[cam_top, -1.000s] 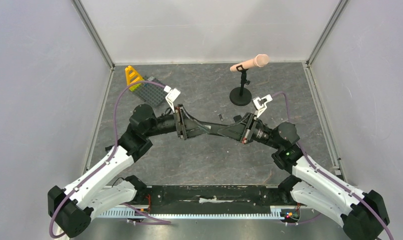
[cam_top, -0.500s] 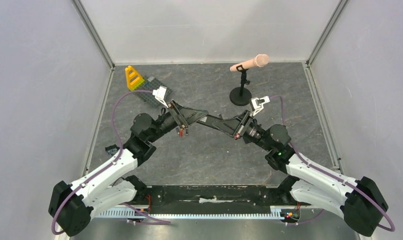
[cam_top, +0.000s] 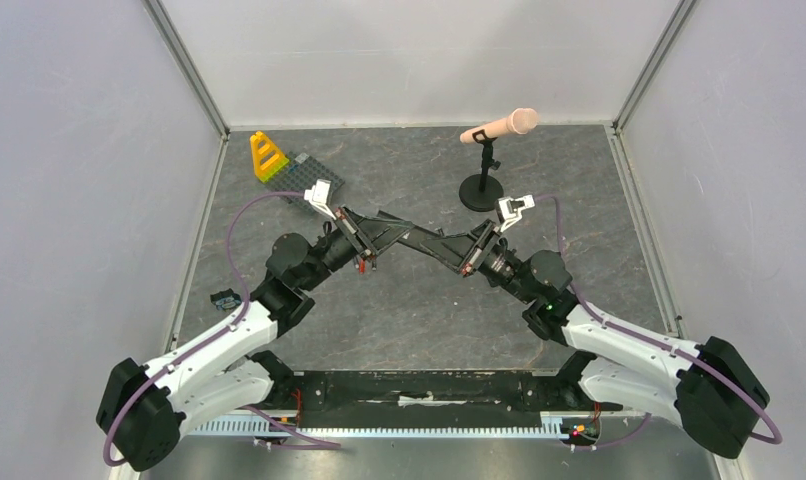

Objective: Load the batteries into the remote control
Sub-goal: Adjust the remote control, then remove the battery cover from the remote control, then place the battery cover at the center of the board, then pick up the battery from the center of the board, then load the battery into the remote control.

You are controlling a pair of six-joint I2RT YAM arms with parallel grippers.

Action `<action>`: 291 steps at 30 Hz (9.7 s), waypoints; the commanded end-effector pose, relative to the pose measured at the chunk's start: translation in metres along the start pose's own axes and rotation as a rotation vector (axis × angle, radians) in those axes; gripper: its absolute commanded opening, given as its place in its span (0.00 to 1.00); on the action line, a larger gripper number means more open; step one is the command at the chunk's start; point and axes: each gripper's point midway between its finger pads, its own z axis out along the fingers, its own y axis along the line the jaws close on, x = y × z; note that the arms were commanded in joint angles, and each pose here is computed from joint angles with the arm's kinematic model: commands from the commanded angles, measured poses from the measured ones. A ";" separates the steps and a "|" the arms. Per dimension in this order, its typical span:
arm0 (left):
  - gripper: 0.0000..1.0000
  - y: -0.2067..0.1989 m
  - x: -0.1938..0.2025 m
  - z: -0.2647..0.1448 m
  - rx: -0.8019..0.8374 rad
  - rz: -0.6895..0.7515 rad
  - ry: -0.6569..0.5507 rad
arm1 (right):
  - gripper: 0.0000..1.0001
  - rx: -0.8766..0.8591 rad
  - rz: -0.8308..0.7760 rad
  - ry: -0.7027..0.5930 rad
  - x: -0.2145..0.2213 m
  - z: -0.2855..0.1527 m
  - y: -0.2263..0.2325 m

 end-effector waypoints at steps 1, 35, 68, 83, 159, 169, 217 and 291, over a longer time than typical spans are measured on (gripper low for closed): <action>0.03 -0.011 -0.008 0.000 0.006 0.009 -0.038 | 0.20 -0.017 -0.006 -0.015 -0.001 0.001 0.000; 0.02 -0.028 -0.046 -0.017 -0.118 -0.103 -0.201 | 0.00 0.036 0.007 -0.025 0.012 -0.041 -0.033; 0.02 0.050 -0.034 -0.035 -0.434 -0.030 -0.190 | 0.53 0.196 -0.002 -0.058 0.002 -0.020 -0.062; 0.02 0.052 -0.023 -0.032 -0.427 -0.029 -0.129 | 0.54 0.233 -0.025 0.024 0.013 -0.004 -0.071; 0.02 0.090 -0.130 -0.142 -1.138 0.694 -0.364 | 0.45 1.059 -0.748 0.366 0.026 0.075 -0.249; 0.02 0.087 -0.128 -0.145 -1.130 0.697 -0.348 | 0.45 1.068 -0.828 0.454 0.057 0.100 -0.278; 0.02 -0.001 0.010 0.011 0.177 0.696 0.548 | 0.00 0.396 -0.937 0.026 -0.070 -0.005 -0.032; 0.02 0.024 -0.029 0.058 0.042 0.011 0.418 | 0.05 0.283 -1.069 0.307 -0.027 -0.009 -0.056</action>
